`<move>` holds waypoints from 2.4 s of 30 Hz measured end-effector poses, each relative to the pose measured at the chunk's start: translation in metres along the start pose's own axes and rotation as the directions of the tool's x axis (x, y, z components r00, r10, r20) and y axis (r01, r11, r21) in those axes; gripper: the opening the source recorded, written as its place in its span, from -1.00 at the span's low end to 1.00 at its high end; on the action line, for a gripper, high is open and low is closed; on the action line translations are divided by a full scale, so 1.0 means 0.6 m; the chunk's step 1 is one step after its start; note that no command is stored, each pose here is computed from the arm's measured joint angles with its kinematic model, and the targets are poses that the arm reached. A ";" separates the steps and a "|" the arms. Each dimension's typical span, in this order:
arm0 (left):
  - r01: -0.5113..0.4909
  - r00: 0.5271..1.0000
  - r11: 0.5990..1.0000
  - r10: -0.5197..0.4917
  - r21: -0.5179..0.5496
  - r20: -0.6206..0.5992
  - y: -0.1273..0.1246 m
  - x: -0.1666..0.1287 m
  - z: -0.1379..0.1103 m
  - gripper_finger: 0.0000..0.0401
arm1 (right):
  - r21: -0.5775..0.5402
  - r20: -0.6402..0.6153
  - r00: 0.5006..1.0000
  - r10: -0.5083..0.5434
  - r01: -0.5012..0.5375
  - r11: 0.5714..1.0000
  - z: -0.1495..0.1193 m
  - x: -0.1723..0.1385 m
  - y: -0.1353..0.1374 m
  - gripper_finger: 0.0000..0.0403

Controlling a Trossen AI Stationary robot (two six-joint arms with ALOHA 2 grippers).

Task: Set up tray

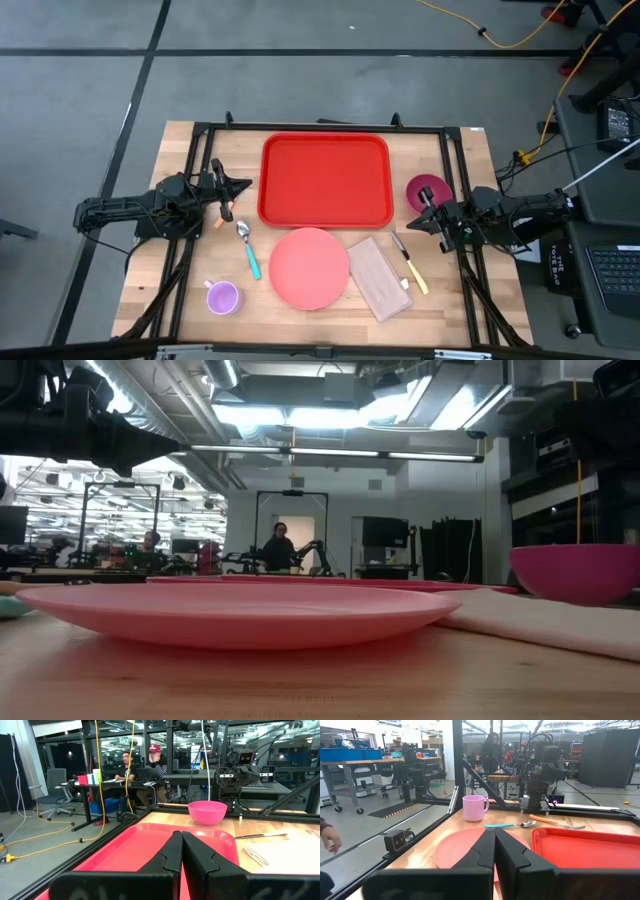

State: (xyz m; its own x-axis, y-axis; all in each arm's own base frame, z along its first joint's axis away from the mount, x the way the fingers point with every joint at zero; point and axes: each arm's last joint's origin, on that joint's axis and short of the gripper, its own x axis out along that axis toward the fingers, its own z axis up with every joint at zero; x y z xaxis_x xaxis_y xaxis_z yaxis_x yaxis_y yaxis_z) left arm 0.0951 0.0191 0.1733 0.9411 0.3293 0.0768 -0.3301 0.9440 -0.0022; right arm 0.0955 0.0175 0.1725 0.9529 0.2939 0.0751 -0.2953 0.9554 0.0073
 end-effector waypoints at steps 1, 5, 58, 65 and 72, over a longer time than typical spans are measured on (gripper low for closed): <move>0.000 1.000 1.000 0.000 0.000 0.000 0.000 0.000 0.000 -0.98 | 0.000 -0.001 1.000 0.000 0.000 1.000 0.000 0.000 0.000 -0.96; 0.001 1.000 1.000 -0.001 0.000 0.000 0.000 0.000 0.000 -0.98 | 0.000 0.000 1.000 0.000 0.000 1.000 0.000 0.000 0.000 -0.96; 0.041 0.999 0.999 -0.041 -0.014 0.000 -0.002 0.000 0.000 -0.98 | 0.024 0.001 0.998 -0.062 0.062 0.998 0.000 0.000 -0.003 -0.96; 0.141 0.989 0.988 -0.143 -0.058 -0.030 -0.008 0.003 0.003 -0.99 | -0.002 -0.001 0.992 -0.129 0.129 0.992 0.000 0.000 -0.006 -0.98; 0.144 0.982 0.988 -0.149 -0.054 -0.113 -0.011 0.017 0.012 -0.99 | 0.014 -0.028 0.981 -0.189 0.190 0.982 -0.001 0.002 -0.010 -0.99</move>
State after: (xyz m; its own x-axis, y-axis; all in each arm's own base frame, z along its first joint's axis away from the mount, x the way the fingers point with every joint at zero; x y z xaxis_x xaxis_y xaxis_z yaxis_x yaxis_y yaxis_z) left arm 0.1063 0.0163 0.1815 0.9820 0.1854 -0.0366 -0.1869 0.9813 -0.0449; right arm 0.0987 0.0124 0.1718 0.9931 0.1083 0.0440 -0.1099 0.9933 0.0353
